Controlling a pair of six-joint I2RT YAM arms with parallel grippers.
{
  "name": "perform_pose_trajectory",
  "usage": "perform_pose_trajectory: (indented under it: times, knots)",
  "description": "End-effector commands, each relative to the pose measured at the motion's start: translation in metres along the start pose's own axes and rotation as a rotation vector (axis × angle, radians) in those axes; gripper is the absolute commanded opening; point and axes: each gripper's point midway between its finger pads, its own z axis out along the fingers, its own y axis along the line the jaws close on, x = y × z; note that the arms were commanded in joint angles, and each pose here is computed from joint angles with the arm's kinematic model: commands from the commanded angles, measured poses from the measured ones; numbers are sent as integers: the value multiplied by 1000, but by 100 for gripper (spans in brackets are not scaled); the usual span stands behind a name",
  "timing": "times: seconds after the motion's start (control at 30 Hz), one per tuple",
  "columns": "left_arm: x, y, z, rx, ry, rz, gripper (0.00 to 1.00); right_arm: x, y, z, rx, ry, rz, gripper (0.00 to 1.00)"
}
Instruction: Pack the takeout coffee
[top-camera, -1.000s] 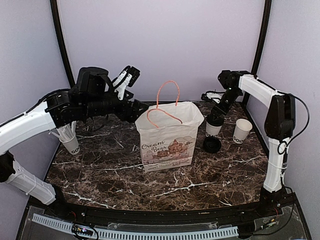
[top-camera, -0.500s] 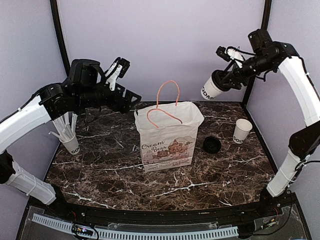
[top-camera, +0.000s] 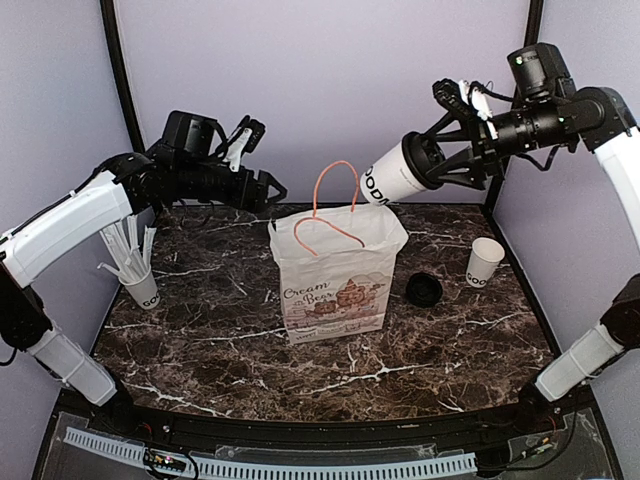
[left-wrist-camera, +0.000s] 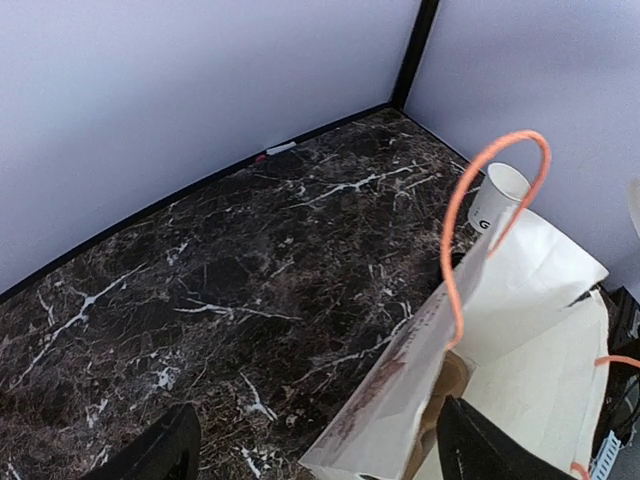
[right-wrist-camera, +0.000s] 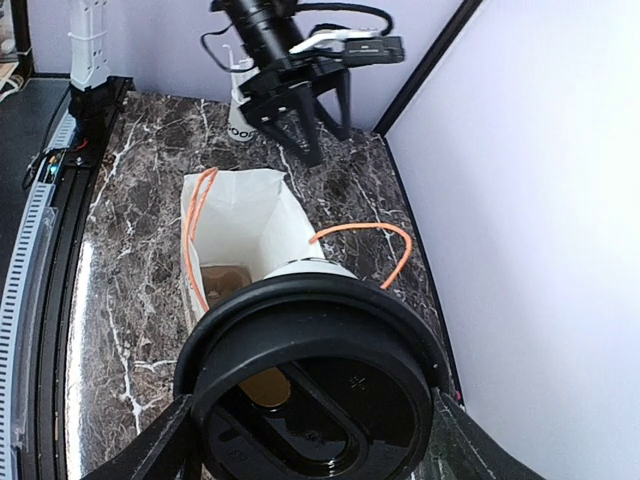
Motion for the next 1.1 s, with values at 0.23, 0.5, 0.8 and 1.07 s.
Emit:
perform_pose_trajectory:
  times: [0.23, 0.5, 0.8, 1.07]
  knots:
    - [-9, 57, 26, 20, -27, -165, 82, 7, 8, 69, 1, 122, -104, 60]
    - [4, 65, 55, 36, 26, -163, 77, 25, 15, 117, -71, 196, -66, 59]
    - [17, 77, 62, 7, 62, -134, 77, 51, 44, 146, -120, 341, -111, 56]
    - [28, 71, 74, 65, 94, -119, 76, 72, 108, 145, -192, 436, -266, 53]
